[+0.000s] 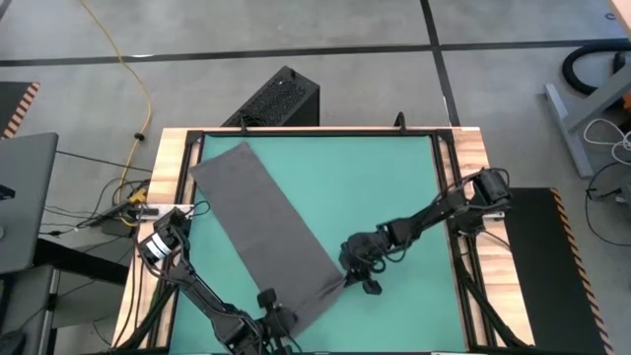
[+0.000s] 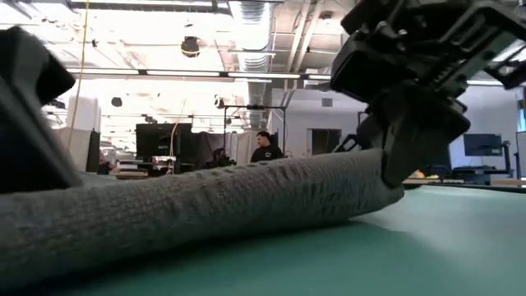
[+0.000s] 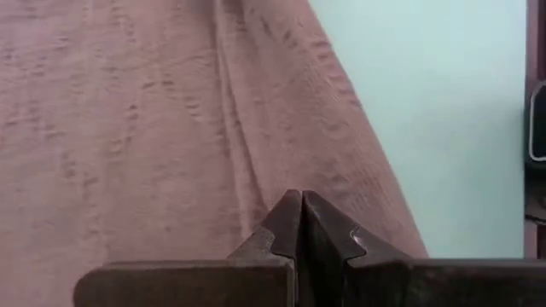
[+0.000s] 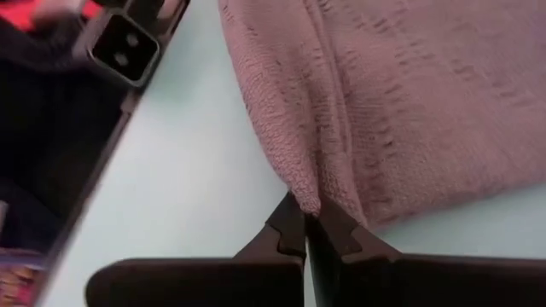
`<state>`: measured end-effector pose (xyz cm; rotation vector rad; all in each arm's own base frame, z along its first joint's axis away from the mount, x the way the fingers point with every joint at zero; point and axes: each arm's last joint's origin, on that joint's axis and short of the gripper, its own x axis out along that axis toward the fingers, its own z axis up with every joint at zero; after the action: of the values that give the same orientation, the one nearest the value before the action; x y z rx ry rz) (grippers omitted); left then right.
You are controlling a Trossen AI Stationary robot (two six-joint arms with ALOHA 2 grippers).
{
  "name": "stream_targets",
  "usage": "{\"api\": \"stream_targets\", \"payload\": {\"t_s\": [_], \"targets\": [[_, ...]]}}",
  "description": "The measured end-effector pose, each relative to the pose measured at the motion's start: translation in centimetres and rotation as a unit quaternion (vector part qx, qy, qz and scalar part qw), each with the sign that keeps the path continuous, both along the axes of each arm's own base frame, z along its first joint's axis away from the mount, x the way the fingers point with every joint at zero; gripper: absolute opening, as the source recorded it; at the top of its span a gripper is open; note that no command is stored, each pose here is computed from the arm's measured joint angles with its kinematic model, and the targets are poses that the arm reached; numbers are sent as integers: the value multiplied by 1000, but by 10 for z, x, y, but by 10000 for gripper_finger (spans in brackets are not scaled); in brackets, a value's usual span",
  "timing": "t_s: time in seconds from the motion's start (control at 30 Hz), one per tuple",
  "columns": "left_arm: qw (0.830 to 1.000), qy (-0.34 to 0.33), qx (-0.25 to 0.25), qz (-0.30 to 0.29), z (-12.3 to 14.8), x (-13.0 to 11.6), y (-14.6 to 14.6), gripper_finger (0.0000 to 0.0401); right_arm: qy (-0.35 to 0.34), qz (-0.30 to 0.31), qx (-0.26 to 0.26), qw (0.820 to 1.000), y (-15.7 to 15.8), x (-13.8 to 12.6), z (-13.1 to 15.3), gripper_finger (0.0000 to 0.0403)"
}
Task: Roll towel
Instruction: Roll the gray towel
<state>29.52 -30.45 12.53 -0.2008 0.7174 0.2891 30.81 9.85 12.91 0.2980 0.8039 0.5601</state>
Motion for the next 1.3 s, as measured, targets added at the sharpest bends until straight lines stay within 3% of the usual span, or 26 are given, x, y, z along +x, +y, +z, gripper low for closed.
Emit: {"api": "stream_targets", "payload": {"t_s": [0.2,0.33,0.57,0.9,1.3], "targets": [[1000,-12,5,4,-21,-1,-9,0,45,-36,20,998,-9,2,-1,17],[999,-21,30,9,-23,-6,-10,0,57,-50,16,997,-13,2,-3,17],[1000,-8,22,0,-23,-7,-11,0,61,-71,8,996,-22,3,-4,17],[1000,4,23,-17,-23,-10,-13,0,133,-55,26,989,-20,20,-26,17],[996,40,73,-15,2,-10,-17,1,215,-70,79,971,-22,18,-19,23]]}}
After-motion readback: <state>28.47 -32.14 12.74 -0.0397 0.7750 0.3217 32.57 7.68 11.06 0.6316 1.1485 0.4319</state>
